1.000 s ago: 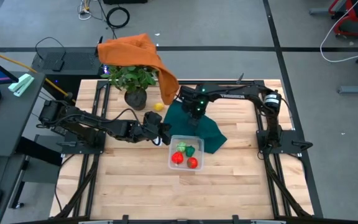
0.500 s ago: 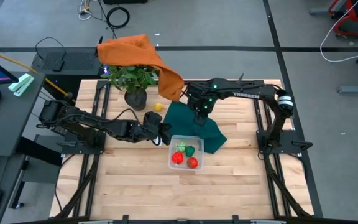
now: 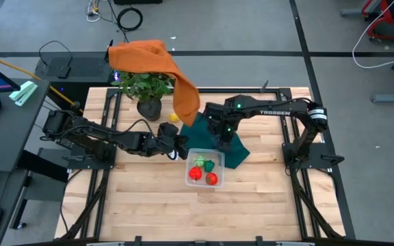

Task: Pick and placing Produce into tupperware
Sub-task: Put the eggplant into the transparent basket

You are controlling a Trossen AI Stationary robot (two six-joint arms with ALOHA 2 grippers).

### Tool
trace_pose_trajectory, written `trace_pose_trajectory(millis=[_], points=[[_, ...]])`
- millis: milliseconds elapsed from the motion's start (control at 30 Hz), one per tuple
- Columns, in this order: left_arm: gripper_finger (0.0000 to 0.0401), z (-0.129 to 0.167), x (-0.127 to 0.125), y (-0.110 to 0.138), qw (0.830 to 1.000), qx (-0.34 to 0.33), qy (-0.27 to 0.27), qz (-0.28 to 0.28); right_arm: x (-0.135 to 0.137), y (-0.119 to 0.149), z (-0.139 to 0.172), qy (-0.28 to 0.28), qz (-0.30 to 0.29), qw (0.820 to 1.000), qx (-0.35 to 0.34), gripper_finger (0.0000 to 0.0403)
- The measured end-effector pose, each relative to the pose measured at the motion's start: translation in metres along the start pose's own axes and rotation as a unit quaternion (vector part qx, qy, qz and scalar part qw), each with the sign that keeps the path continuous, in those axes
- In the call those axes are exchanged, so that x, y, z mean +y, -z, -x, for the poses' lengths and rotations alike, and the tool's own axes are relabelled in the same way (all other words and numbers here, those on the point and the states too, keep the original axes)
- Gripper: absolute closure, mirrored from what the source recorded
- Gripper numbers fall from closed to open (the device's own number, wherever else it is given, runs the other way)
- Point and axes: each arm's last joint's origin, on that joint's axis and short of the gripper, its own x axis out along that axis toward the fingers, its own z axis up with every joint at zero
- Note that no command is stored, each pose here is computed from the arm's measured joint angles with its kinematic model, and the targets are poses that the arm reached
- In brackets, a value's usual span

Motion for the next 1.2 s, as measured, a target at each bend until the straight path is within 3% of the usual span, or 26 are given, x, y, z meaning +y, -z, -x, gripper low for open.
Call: trace_pose_trajectory(millis=[667,933,1200], points=[[0.0344,0.001,-0.002,0.002,1.0,0.019,0.018,0.01,0.054,-0.007,-0.025,-0.056,-0.012,0.997,-0.055,0.0309],[0.0331,0.001,-0.002,0.002,0.999,0.027,0.026,0.008,0.051,0.005,-0.063,0.015,-0.052,0.998,-0.044,0.0308],[0.0336,0.001,-0.003,0.003,0.998,0.041,0.039,-0.001,0.047,0.005,-0.077,0.009,-0.065,0.995,-0.075,0.0308]])
